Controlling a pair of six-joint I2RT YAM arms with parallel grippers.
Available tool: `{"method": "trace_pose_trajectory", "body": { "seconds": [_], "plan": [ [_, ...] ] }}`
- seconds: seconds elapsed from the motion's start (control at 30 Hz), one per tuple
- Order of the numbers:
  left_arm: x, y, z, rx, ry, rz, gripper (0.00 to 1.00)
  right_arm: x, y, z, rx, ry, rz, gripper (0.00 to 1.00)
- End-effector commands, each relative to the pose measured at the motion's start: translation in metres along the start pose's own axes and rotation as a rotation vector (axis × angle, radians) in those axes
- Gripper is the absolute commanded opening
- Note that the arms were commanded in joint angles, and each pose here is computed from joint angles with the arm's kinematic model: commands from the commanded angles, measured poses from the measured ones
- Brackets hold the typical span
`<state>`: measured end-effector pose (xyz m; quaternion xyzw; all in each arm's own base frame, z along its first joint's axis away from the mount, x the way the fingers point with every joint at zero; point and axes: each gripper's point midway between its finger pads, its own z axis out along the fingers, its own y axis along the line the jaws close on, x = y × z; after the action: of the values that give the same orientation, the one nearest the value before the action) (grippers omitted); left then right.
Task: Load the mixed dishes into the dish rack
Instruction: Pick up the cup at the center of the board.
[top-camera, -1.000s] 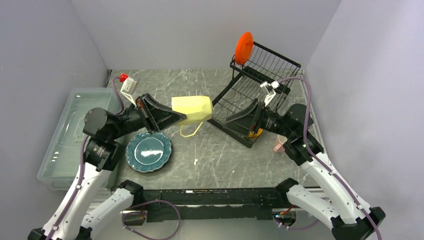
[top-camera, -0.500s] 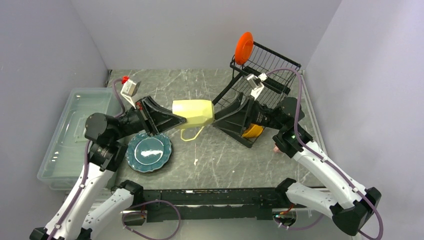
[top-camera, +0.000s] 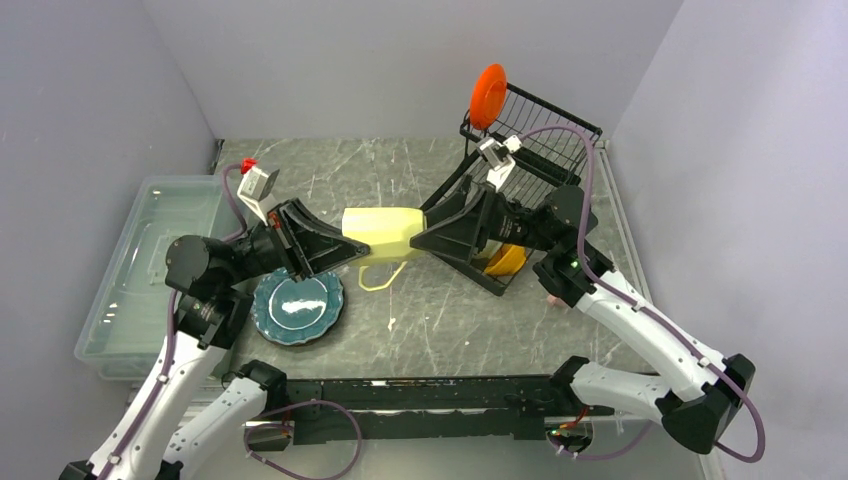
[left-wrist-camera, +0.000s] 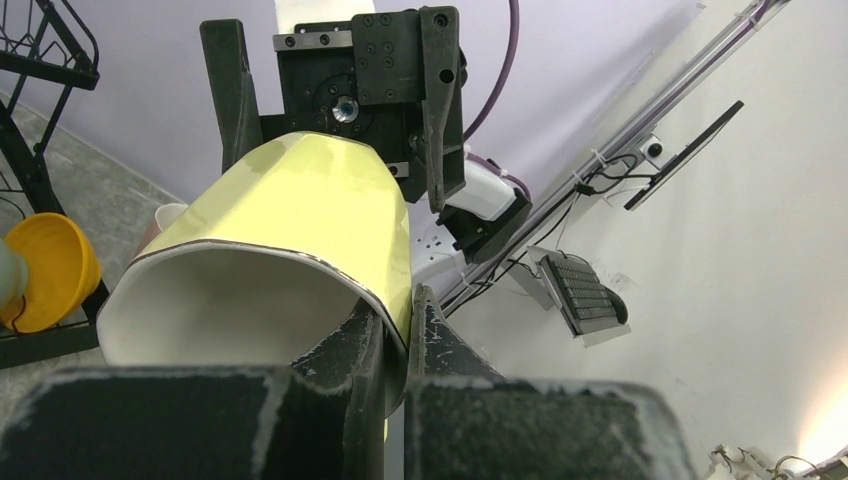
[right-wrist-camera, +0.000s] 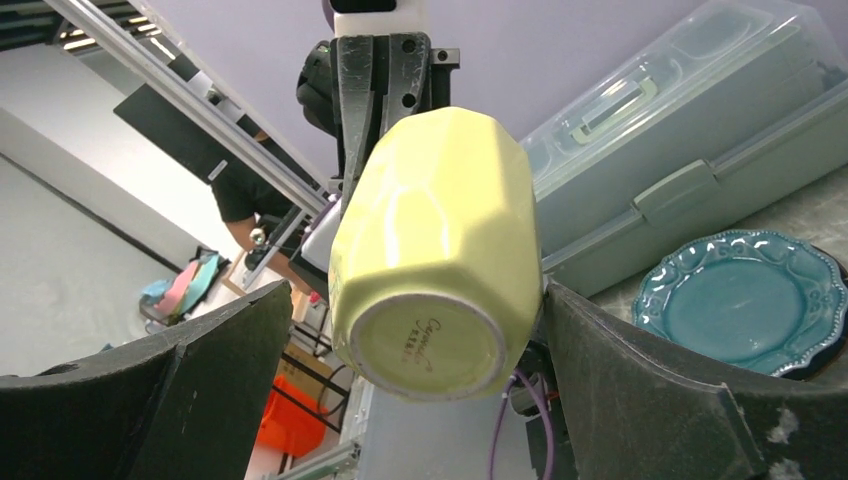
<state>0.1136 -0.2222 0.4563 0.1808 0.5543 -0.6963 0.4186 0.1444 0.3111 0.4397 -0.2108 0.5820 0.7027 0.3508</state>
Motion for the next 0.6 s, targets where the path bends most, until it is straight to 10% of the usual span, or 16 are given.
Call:
{"method": "trace_pose_trajectory", "body": {
  "seconds": [0.0, 0.57],
  "plan": [
    [-0.013, -0.033, -0.004, 0.079, -0.049, 0.126, 0.0, -0.023, 0.034, 0.006, -0.092, -0.063, -0.084, 1.0],
    [-0.014, -0.031, -0.004, 0.06, -0.056, 0.135, 0.0, -0.012, 0.034, 0.018, -0.089, -0.04, -0.064, 0.94]
  ]
}}
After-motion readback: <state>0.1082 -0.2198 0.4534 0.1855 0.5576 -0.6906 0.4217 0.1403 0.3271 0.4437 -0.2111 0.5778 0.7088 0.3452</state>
